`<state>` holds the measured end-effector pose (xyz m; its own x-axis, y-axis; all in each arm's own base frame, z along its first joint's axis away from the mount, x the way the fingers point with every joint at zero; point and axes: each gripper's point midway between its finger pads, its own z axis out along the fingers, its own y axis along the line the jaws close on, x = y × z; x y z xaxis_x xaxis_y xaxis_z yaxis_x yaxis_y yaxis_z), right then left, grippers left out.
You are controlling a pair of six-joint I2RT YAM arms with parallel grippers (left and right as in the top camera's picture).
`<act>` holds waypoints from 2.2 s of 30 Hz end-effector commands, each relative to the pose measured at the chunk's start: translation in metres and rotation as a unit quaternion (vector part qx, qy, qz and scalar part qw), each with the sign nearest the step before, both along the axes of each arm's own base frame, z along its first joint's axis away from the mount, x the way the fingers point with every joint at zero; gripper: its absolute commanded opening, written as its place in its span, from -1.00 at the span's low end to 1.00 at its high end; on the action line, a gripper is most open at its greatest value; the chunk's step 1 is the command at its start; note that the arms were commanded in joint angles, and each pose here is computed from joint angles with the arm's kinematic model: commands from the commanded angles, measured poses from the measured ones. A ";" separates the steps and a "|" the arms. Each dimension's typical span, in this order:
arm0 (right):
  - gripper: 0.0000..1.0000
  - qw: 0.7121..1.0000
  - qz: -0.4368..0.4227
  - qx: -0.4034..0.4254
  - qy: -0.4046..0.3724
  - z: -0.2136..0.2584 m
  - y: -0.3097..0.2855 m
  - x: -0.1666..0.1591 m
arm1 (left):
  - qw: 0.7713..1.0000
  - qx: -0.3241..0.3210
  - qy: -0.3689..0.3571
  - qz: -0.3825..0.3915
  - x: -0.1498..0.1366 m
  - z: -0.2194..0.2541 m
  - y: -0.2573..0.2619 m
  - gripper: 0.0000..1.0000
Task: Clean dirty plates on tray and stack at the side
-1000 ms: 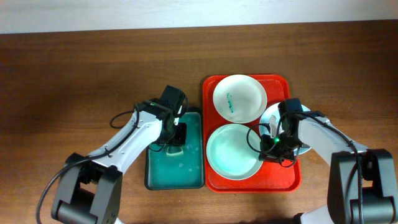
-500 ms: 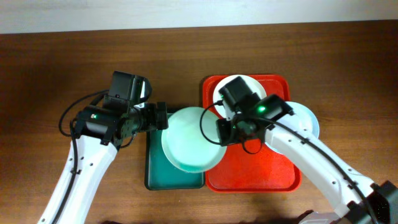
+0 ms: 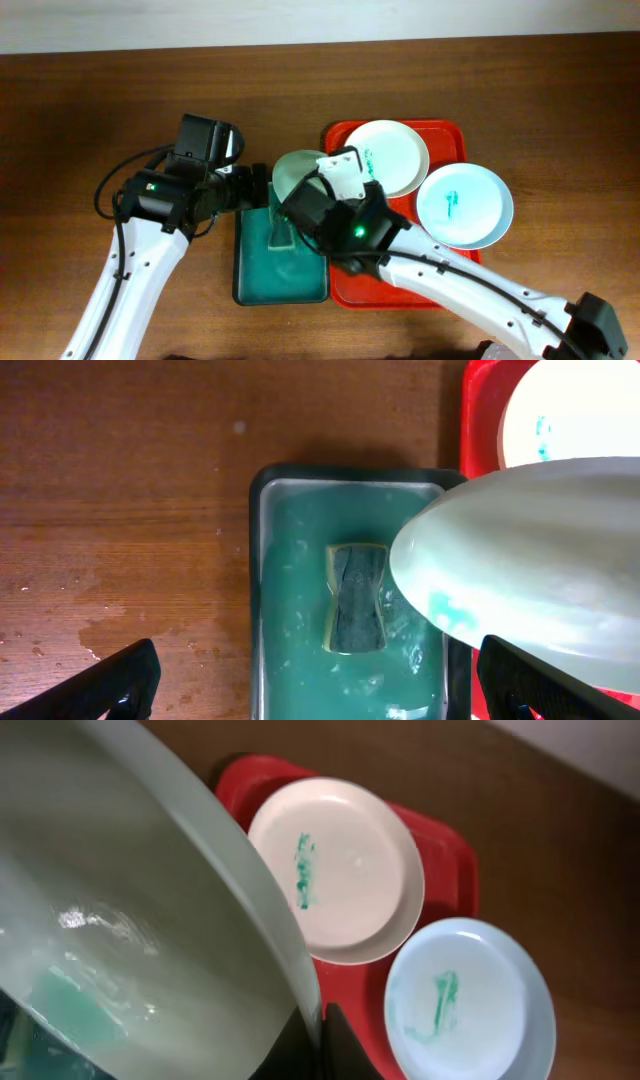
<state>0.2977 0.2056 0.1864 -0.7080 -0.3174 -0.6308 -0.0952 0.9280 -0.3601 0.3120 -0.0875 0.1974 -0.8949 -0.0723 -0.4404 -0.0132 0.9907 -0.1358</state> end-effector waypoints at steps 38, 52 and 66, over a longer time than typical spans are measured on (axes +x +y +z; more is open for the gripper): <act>-0.92 0.987 0.010 -0.046 -0.151 0.066 0.017 0.011 | 1.000 0.002 -0.012 0.005 0.003 0.007 0.003 0.99; -0.92 0.904 -0.117 0.399 0.103 0.071 -0.128 0.017 | 1.000 0.002 -0.011 0.005 0.003 0.007 0.003 0.99; -0.78 0.662 -0.589 0.410 0.216 -0.144 -0.433 -0.068 | 1.000 0.002 -0.011 0.005 0.003 0.007 0.003 0.99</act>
<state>0.2346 -0.2363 0.0564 -0.3051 0.9496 0.0720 0.9429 0.2906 0.1630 0.3126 -0.0857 0.1976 -0.8937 -0.0759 -0.4421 -0.0185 0.9910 -0.1328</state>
